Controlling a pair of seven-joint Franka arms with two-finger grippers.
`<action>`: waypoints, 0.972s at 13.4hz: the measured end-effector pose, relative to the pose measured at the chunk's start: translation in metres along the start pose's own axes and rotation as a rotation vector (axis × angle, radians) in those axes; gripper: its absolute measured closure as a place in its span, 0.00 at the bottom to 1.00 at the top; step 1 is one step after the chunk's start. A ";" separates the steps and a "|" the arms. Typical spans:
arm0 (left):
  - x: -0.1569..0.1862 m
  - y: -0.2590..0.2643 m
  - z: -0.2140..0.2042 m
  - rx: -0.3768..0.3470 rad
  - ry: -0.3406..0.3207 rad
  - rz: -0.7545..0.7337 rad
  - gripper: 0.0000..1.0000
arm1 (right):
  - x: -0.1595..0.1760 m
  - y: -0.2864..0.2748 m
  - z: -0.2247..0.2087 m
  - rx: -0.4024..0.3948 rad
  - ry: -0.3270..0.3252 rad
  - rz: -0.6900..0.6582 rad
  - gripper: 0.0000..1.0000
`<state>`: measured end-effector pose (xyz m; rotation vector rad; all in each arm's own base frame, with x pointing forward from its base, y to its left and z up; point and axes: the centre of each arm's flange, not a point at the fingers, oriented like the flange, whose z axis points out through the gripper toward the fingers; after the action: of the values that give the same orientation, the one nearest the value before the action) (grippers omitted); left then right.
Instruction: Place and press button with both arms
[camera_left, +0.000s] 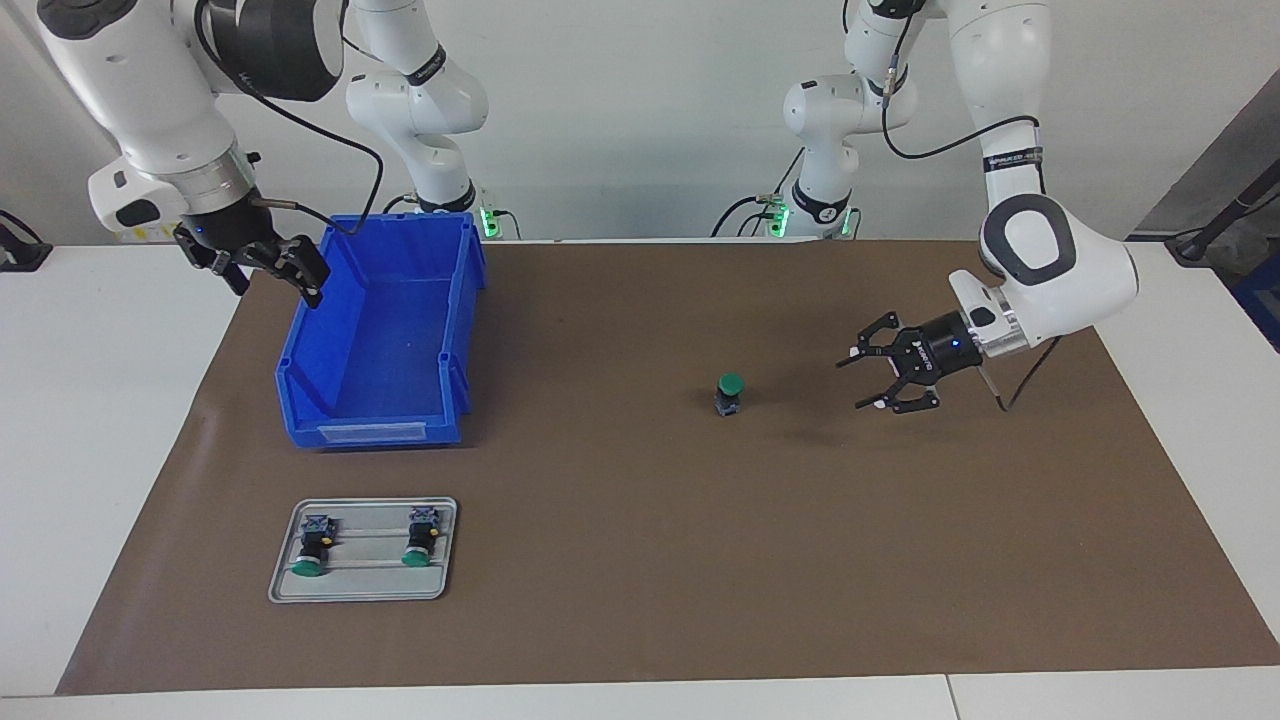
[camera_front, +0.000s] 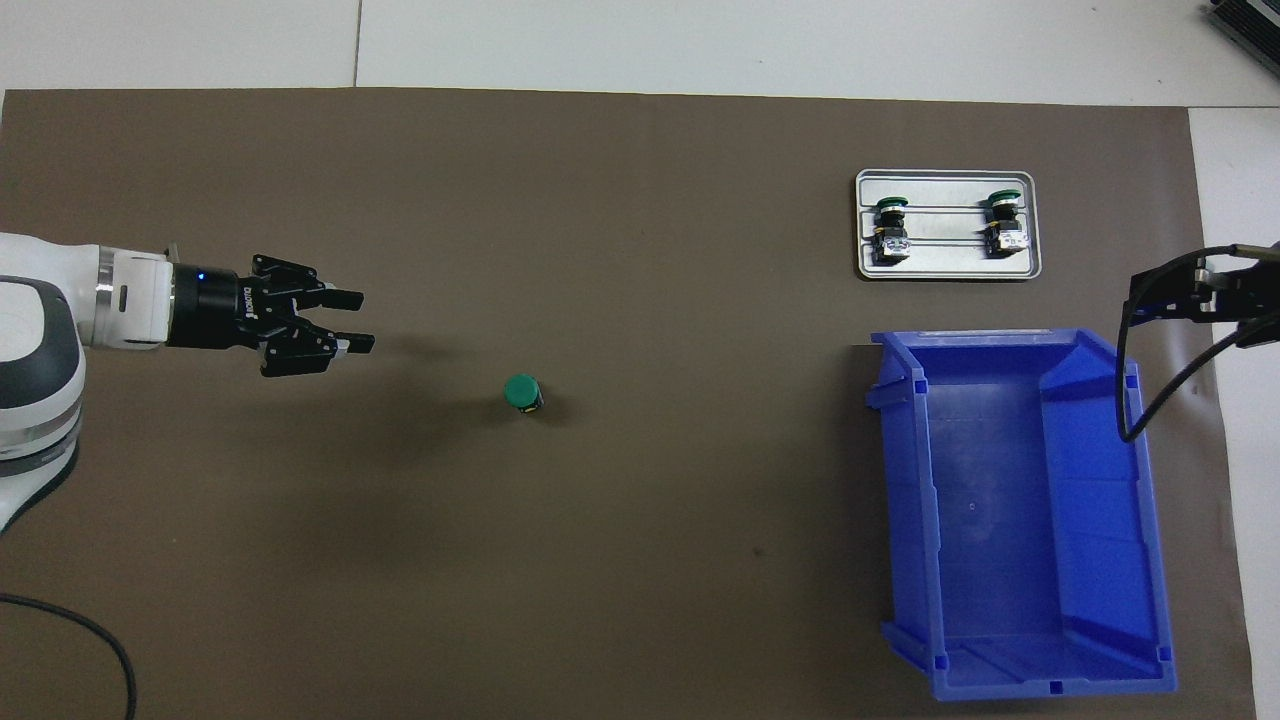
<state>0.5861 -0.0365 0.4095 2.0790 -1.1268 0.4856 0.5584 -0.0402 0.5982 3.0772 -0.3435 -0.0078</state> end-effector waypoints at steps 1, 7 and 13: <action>0.009 0.007 -0.011 0.027 -0.032 -0.027 0.36 | 0.000 0.000 0.000 0.000 0.000 0.000 0.00; 0.056 0.058 -0.015 0.175 -0.249 -0.275 0.36 | 0.000 0.000 0.000 0.000 0.000 0.000 0.00; 0.115 0.116 0.051 0.428 -0.410 -0.423 0.70 | 0.000 0.000 0.001 0.000 -0.001 0.000 0.00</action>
<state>0.5519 -0.1826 0.4929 2.7963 -0.8009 0.0933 0.5584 -0.0402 0.5977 3.0772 -0.3435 -0.0095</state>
